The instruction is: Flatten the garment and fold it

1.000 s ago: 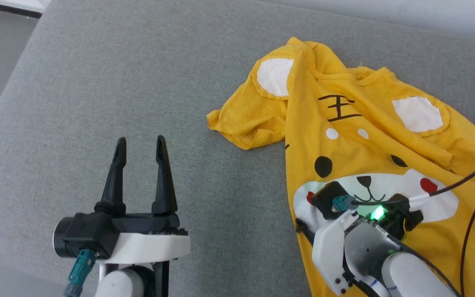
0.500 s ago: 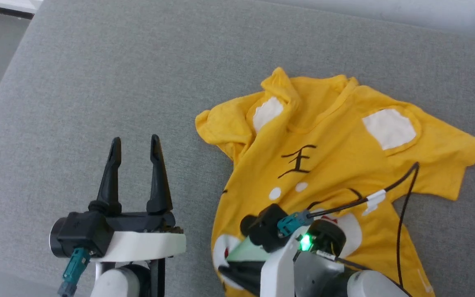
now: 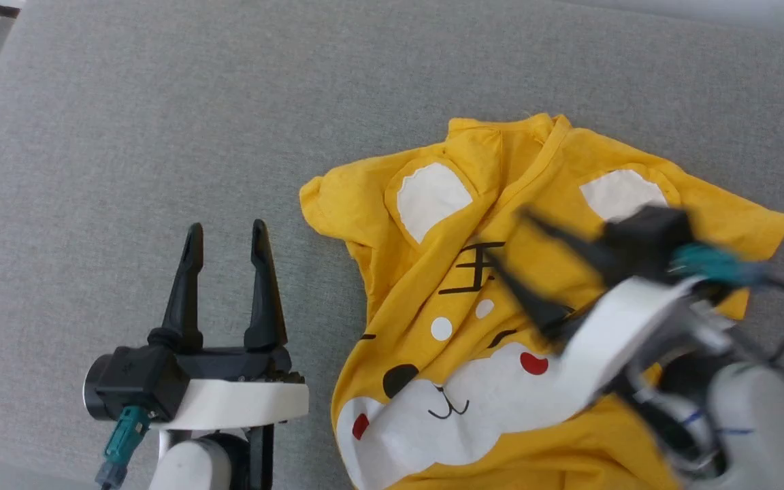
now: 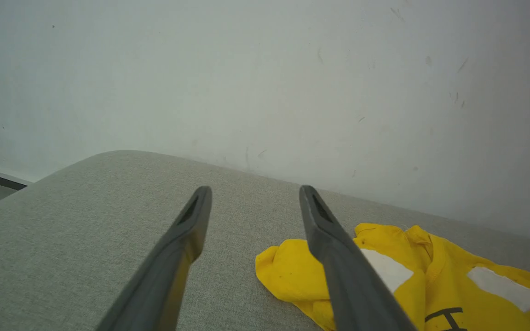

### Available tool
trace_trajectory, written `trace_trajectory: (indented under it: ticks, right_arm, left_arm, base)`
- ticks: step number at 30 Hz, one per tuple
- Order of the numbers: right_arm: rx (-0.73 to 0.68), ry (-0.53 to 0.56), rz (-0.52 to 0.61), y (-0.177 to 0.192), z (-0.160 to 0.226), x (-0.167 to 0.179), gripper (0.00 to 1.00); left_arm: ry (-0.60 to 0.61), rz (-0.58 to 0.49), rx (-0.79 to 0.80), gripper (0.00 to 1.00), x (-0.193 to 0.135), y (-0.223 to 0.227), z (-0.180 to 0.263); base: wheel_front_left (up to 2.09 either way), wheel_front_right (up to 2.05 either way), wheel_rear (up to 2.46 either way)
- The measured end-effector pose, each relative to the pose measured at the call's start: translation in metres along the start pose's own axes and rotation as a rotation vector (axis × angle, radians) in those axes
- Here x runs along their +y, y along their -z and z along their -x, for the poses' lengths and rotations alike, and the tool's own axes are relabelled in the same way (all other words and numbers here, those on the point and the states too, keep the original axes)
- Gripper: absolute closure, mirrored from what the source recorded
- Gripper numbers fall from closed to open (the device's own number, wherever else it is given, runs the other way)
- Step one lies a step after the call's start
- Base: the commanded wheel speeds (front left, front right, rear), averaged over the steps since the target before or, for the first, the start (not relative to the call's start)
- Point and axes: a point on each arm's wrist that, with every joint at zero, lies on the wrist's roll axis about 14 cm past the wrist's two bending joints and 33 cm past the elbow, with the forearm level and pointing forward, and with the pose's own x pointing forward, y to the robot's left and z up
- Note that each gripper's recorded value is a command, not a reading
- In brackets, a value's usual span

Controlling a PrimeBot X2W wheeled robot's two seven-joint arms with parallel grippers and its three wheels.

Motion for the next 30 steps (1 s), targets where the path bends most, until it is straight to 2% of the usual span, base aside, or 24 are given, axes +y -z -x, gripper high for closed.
trace_trajectory:
  ticks: [3,5,7,11,19,30]
  right_arm:
    - [-0.123,0.221,0.103,-0.036,0.019,-0.065,0.00]
    - [-0.126,0.381,0.218,-0.048,0.040,-0.109,0.00]
    - [-0.112,0.513,0.252,-0.051,0.061,-0.147,0.00]
    - [-0.020,0.651,0.253,-0.036,0.086,-0.190,0.00]
    - [0.231,0.739,0.150,0.028,0.108,-0.220,0.00]
    - [0.339,0.708,0.043,0.072,0.093,-0.224,0.00]
  left_arm:
    - [0.011,0.003,0.003,0.00,-0.004,0.003,-0.005]
    - [0.019,0.005,-0.004,0.00,-0.007,0.003,-0.010]
    - [0.026,0.008,-0.006,0.00,-0.009,0.004,-0.013]
    - [0.034,0.011,0.001,0.00,-0.013,0.010,-0.019]
    - [0.032,0.007,0.032,0.00,-0.012,0.021,-0.018]
    - [0.028,-0.005,0.038,0.00,-0.008,0.023,-0.019]
  base:
    - [0.00,0.00,0.00]
    - [0.00,0.00,0.00]
    - [0.00,0.00,0.00]
    - [0.00,0.00,0.00]
    - [0.00,0.00,0.00]
    - [0.00,0.00,0.00]
